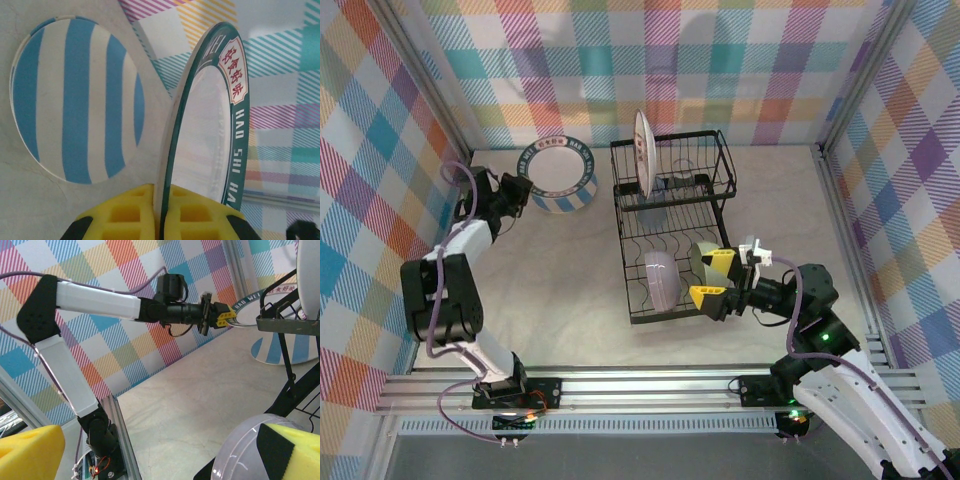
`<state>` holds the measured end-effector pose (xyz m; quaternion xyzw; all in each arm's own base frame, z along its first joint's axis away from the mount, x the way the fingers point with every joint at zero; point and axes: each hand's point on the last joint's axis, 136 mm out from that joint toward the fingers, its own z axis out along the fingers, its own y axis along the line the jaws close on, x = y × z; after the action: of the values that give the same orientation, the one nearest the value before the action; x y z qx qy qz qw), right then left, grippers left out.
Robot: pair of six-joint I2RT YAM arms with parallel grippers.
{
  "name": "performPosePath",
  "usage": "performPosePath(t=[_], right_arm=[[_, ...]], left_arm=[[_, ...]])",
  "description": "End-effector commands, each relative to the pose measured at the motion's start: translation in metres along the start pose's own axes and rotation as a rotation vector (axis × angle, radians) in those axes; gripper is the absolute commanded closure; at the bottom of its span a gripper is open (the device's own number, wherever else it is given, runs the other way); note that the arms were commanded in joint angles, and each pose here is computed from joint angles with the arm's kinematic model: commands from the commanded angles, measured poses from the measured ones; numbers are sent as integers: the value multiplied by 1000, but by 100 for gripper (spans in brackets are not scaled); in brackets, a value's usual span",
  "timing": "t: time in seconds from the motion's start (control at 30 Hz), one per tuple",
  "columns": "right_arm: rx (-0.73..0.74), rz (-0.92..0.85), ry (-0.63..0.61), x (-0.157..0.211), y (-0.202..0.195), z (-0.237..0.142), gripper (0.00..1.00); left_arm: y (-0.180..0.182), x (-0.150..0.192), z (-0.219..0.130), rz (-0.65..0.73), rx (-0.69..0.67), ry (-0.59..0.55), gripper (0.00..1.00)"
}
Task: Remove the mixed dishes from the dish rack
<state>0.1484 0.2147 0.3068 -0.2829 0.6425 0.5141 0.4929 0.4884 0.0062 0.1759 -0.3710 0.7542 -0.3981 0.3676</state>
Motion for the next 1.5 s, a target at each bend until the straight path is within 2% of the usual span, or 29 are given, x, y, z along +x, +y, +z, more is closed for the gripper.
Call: performPosePath(t=[0.0, 0.17, 0.37, 0.57, 0.93, 1.07, 1.47], right_arm=[[-20, -57, -28, -4, 3, -1, 1], [-14, -55, -26, -2, 1, 0, 1], [-13, -48, -16, 0, -1, 2, 1], [-10, -49, -15, 0, -1, 2, 1], [-10, -48, -12, 1, -2, 2, 1], [-14, -51, -13, 0, -1, 2, 1], [-11, -47, -12, 1, -1, 2, 1]], left_arm=[[-22, -30, 11, 22, 104, -70, 100], [7, -33, 42, -29, 63, -48, 100], [33, -35, 63, -52, -2, -28, 100], [54, -33, 72, -63, -61, -16, 100], [69, -29, 80, -71, -103, 2, 100], [68, -30, 80, -72, -103, 3, 89], [70, -30, 76, -56, -154, 6, 35]])
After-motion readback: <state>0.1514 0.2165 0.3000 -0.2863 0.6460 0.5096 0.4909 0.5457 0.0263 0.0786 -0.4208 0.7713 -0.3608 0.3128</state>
